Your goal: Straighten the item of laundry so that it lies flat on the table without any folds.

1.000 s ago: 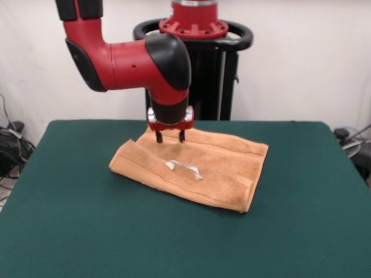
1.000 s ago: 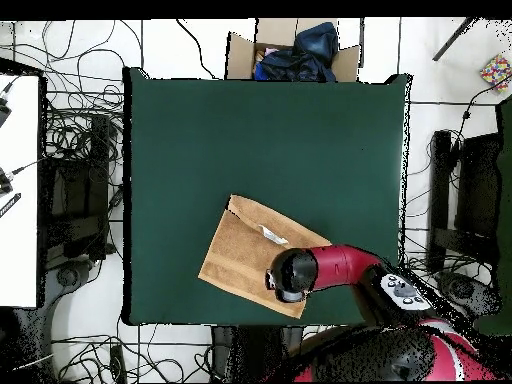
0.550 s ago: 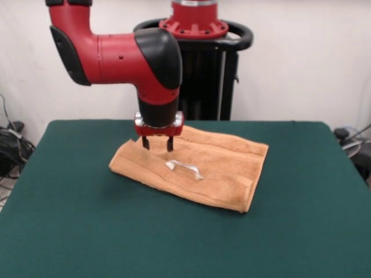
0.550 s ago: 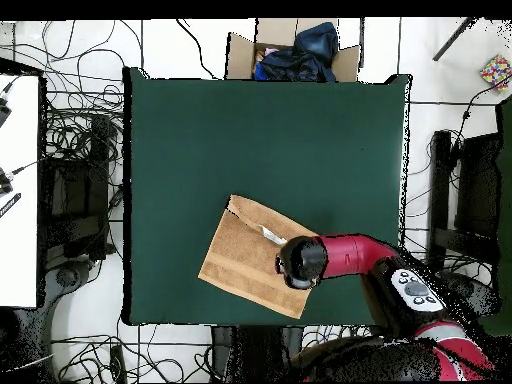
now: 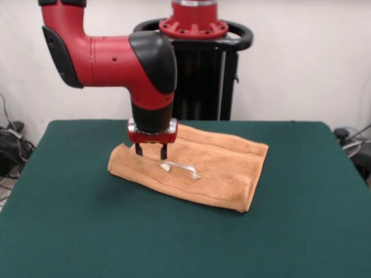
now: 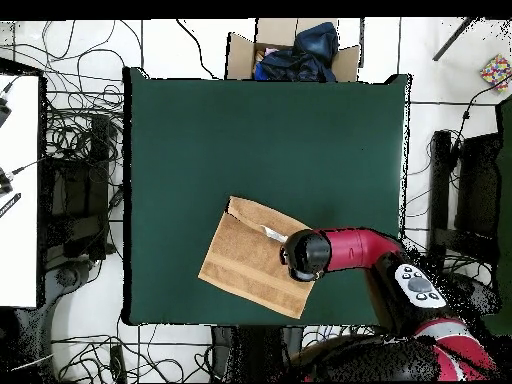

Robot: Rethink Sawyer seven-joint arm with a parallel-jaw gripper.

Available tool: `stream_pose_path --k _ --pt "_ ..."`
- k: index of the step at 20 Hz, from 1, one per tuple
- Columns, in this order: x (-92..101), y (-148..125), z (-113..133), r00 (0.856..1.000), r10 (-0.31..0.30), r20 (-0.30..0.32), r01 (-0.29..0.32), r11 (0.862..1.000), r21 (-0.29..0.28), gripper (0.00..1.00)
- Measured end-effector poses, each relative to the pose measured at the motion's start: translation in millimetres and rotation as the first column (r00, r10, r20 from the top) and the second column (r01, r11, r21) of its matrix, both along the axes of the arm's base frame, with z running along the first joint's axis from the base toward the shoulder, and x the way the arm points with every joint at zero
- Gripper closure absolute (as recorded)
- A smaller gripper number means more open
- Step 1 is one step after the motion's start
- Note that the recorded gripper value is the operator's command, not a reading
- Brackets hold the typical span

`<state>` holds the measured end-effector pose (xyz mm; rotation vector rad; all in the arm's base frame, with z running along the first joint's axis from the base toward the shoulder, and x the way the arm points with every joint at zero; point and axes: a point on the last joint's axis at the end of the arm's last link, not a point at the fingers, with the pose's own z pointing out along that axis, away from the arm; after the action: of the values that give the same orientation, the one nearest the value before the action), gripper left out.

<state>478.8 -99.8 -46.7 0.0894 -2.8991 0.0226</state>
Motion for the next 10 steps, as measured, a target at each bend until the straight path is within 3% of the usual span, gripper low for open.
stream_pose_path --k 10 --pt "1.4 1.8 -8.3 1.000 -0.004 0.029 0.004 1.000 0.022 0.00"
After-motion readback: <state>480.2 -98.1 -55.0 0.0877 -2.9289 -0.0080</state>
